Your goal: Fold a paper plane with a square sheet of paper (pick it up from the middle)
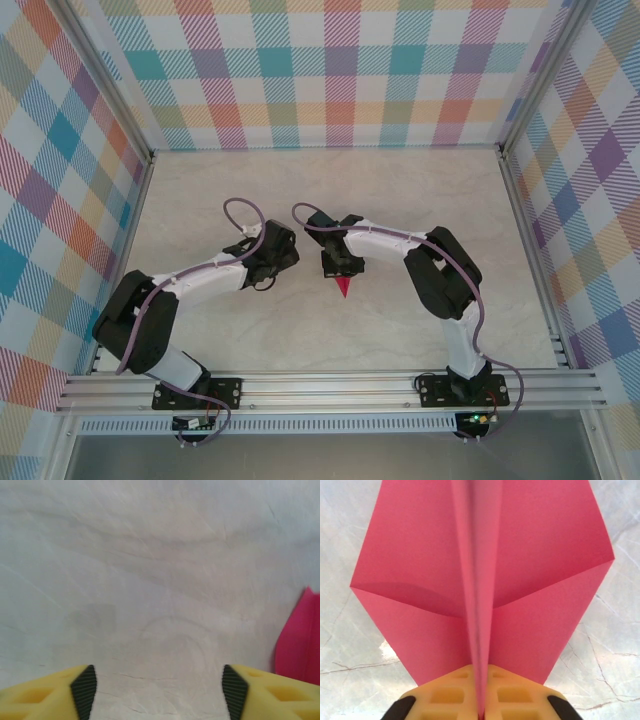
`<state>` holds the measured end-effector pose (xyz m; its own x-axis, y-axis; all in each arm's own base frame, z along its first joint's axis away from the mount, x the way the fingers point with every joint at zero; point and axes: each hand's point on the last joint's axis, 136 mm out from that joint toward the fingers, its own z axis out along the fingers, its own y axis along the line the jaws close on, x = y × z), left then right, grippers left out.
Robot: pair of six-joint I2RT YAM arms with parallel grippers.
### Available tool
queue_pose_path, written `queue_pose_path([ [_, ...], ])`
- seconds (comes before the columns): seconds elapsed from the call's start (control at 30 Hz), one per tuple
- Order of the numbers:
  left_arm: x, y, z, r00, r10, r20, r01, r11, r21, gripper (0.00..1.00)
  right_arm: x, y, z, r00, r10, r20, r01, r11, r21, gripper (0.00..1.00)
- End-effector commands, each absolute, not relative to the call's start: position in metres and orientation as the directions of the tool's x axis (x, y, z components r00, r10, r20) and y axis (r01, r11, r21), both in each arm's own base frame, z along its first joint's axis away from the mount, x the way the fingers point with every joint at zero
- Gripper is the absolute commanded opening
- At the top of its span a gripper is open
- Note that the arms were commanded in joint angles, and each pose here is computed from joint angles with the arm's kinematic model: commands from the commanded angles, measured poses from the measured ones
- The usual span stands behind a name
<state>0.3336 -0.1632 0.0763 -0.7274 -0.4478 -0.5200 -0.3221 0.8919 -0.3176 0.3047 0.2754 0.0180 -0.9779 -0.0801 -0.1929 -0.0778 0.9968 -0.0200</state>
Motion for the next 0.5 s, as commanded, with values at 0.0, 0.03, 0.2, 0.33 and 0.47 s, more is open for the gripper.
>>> queue_pose_path([
  [0.0, 0.321, -0.121, 0.079, -0.701, -0.461, -0.544, -0.394, 0.886, -0.243, 0.77, 0.309, 0.273, 0.028, -0.971, -0.089, -0.222, -0.080, 0.996, -0.050, 0.05],
  [0.03, 0.320, -0.114, 0.080, -0.695, -0.469, -0.546, -0.404, 0.882, -0.243, 0.79, 0.310, 0.274, 0.030, -0.969, -0.090, -0.229, -0.081, 0.995, -0.049, 0.05],
  [0.2, 0.310, -0.080, 0.081, -0.674, -0.500, -0.543, -0.455, 0.861, -0.228, 0.89, 0.313, 0.276, 0.028, -0.968, -0.098, -0.229, -0.087, 0.995, -0.056, 0.06],
  [0.33, 0.303, -0.063, 0.079, -0.667, -0.521, -0.533, -0.478, 0.848, -0.230, 0.95, 0.314, 0.278, 0.021, -0.971, -0.099, -0.216, -0.089, 0.994, -0.057, 0.10],
  [0.47, 0.298, -0.052, 0.080, -0.660, -0.534, -0.529, -0.494, 0.839, -0.229, 0.97, 0.313, 0.279, 0.015, -0.975, -0.096, -0.199, -0.085, 0.995, -0.061, 0.12],
])
